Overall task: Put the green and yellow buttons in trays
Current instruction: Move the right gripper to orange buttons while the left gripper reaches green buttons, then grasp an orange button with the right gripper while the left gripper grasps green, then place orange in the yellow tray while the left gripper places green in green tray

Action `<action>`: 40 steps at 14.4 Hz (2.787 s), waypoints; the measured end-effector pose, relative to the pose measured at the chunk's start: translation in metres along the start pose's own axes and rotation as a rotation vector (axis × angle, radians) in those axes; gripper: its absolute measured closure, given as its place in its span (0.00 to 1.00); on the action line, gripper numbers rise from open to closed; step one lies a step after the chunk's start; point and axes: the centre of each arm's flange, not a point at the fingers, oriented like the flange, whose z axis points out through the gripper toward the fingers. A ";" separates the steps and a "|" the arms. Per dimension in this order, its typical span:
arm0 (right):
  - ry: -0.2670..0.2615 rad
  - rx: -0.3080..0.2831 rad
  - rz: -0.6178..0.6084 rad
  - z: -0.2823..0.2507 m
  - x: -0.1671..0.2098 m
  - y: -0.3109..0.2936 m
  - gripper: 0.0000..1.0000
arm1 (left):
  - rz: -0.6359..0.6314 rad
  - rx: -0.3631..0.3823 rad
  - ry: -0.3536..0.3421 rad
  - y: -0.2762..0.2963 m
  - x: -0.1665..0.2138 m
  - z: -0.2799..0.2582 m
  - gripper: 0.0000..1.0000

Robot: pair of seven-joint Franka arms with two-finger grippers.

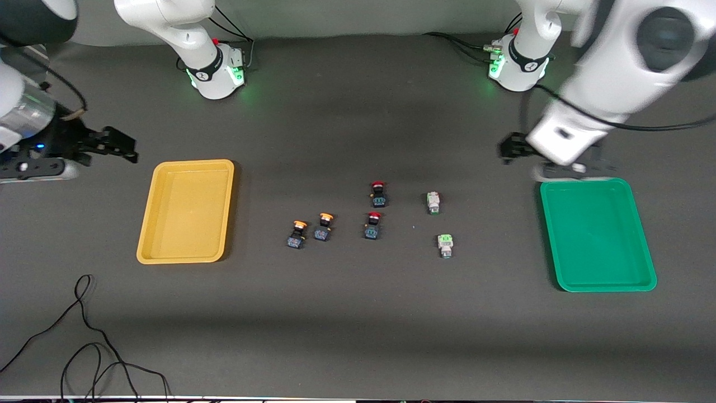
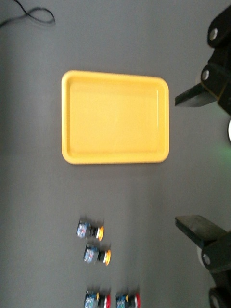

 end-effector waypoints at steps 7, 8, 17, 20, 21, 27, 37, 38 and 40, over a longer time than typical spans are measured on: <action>-0.016 0.043 0.149 0.074 0.017 -0.134 0.00 | -0.024 0.002 0.014 0.067 -0.034 0.042 0.00; -0.027 0.036 0.162 0.095 0.022 -0.148 0.00 | -0.029 0.000 0.021 0.065 -0.031 0.061 0.00; -0.025 0.024 0.241 0.299 0.076 -0.198 0.00 | -0.034 0.030 0.006 0.074 -0.005 0.265 0.00; -0.036 0.014 0.271 0.360 0.083 -0.198 0.00 | -0.033 0.027 0.009 0.079 -0.002 0.311 0.00; -0.038 0.012 0.277 0.375 0.084 -0.198 0.00 | -0.030 0.025 0.012 0.080 -0.002 0.323 0.00; -0.023 0.017 0.279 0.426 0.085 -0.204 0.00 | -0.022 0.035 -0.003 0.082 -0.007 0.363 0.14; -0.004 0.031 0.273 0.420 0.089 -0.211 0.59 | -0.071 0.061 -0.024 0.078 0.009 0.281 0.67; -0.001 0.040 0.278 0.408 0.090 -0.213 0.59 | -0.086 0.064 -0.028 0.073 0.016 0.248 0.67; -0.008 0.069 0.299 0.368 0.091 -0.215 0.59 | -0.113 0.064 -0.026 0.063 0.025 0.182 0.67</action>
